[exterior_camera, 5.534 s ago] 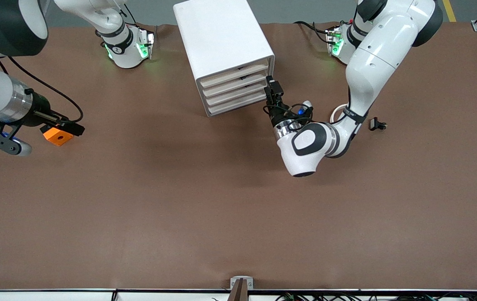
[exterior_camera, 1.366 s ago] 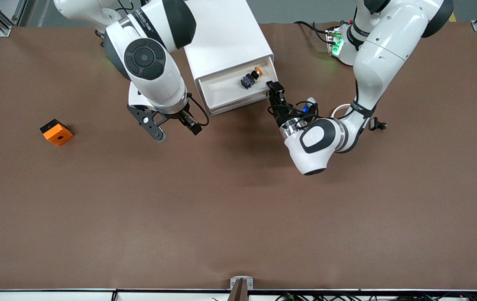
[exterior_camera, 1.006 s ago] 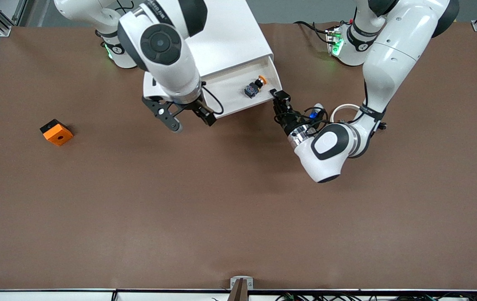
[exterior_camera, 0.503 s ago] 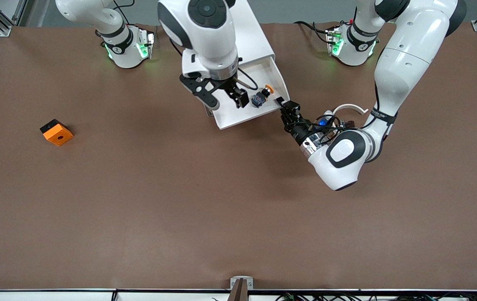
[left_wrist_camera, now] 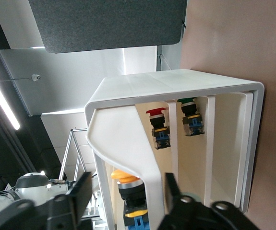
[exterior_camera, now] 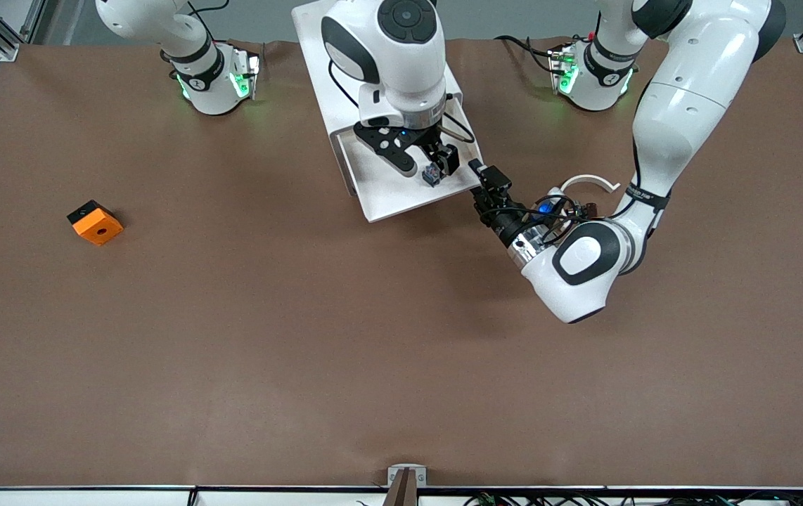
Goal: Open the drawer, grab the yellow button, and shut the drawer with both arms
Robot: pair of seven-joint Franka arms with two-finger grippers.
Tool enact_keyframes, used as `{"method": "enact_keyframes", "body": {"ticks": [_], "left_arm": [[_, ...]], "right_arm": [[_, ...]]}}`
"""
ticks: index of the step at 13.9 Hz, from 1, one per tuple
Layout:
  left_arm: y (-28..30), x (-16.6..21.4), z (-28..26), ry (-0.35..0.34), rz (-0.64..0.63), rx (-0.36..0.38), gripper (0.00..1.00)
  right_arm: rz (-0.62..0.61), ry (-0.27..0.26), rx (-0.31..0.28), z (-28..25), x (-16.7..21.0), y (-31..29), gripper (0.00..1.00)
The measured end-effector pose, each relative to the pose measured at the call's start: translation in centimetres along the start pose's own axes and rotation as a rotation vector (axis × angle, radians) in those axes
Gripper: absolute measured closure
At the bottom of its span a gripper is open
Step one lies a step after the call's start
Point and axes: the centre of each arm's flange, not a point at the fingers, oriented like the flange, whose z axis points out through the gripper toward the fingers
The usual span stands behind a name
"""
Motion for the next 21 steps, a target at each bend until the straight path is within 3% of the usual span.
{"method": "enact_keyframes", "body": {"ticks": [2, 3, 7, 16, 21], "left_arm": [[-0.1, 0.0, -0.2, -0.004, 0.01, -0.003, 0.05], [0.0, 0.0, -0.4, -0.004, 0.023, -0.014, 0.0], [0.3, 0.3, -2.4, 0.051, 0.149, -0.169, 0.0], [2.4, 0.1, -8.1, 0.318, 0.564, -0.66, 0.0], [1.7, -1.0, -10.2, 0.481, 0.76, -0.837, 0.0]], "right_arm": [[0.0, 0.002, -0.007, 0.9, -0.5, -0.4, 0.0], [0.0, 0.003, -0.01, 1.3, -0.7, -0.6, 0.0], [0.005, 0.006, -0.021, 2.5, -0.9, -1.0, 0.0], [0.024, 0.037, -0.052, 6.8, -2.9, -2.1, 0.0], [0.027, 0.058, -0.044, 6.3, -2.2, -2.3, 0.0]]}}
